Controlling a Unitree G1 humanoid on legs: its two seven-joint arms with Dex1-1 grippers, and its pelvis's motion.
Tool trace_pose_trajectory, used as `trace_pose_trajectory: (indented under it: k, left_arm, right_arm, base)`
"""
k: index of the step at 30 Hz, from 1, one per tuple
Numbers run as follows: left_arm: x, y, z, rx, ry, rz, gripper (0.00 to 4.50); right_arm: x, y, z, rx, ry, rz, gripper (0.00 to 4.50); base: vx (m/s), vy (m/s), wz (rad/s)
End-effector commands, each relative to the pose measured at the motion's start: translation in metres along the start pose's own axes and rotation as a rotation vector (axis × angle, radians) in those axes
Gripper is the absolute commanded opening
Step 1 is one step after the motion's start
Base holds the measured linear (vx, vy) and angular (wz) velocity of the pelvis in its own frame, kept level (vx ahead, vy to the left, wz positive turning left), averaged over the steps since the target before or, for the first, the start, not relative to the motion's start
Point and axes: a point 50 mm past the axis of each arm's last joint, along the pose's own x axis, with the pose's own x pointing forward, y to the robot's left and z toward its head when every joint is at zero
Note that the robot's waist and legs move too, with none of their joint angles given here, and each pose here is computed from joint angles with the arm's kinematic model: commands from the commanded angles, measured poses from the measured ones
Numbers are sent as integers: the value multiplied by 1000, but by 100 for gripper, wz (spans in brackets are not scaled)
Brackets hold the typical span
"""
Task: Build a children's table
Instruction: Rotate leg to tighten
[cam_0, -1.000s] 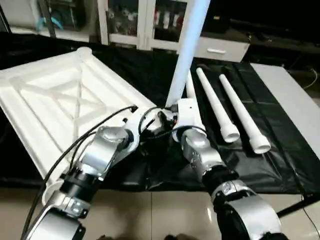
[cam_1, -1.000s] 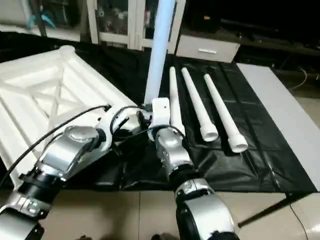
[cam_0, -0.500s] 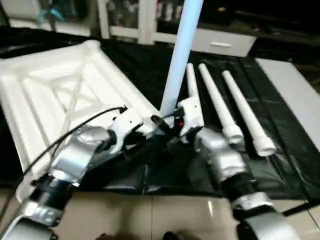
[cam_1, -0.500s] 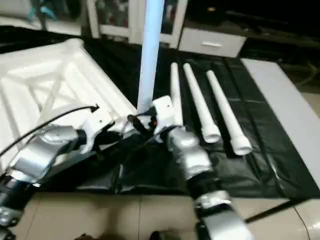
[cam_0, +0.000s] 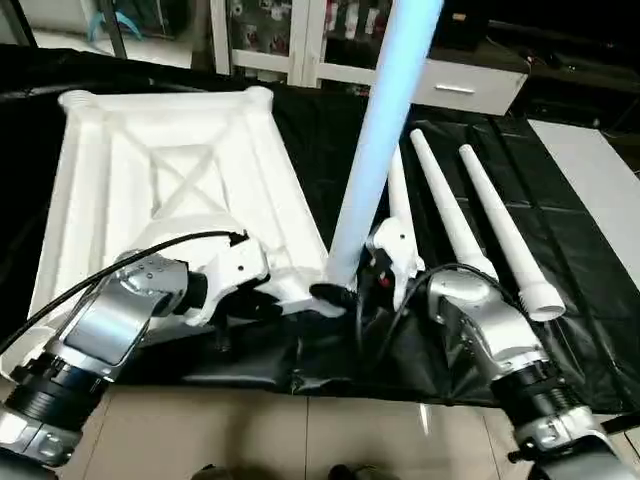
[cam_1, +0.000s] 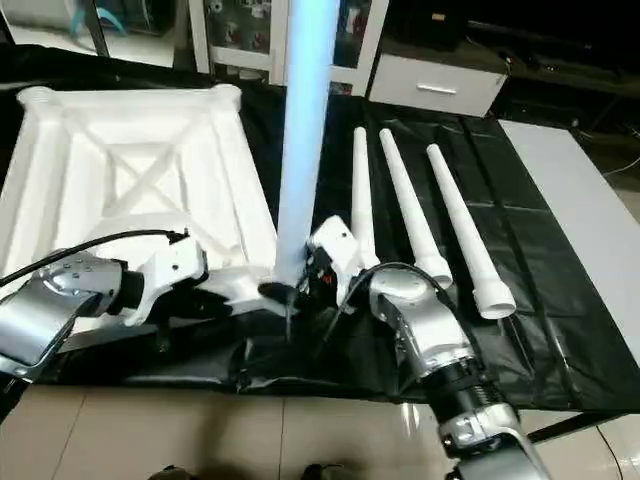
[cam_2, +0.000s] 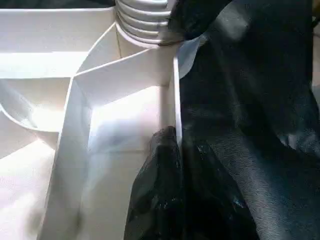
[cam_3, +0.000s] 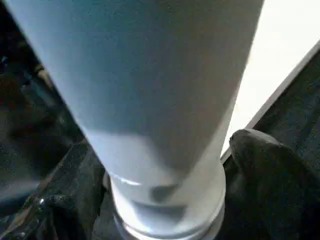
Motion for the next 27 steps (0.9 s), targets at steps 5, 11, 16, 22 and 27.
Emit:
trace_pose_trajectory:
  k: [5,11,16,22,27]
  left_arm:
    - [17,-15,-16,-20,77,-147,0]
    - [17,-14,-17,-20,78,-147,0]
    - [17,-13,-17,-21,75,-143,0]
    - [17,-12,-17,-19,76,-141,0]
    - [18,-13,-18,-23,78,-142,0]
  right_arm:
    - [-6,-2,-5,-15,50,-5,376]
    - [-8,-2,-7,-11,69,4,320]
    - [-8,-1,-9,-8,75,4,284]
    - [-8,0,-11,-4,83,6,277]
    - [-7,-1,-14,7,86,-14,275]
  base:
    - [0,0,0]
    - [0,0,0]
    - [0,0,0]
    - [0,0,0]
    - [0,0,0]
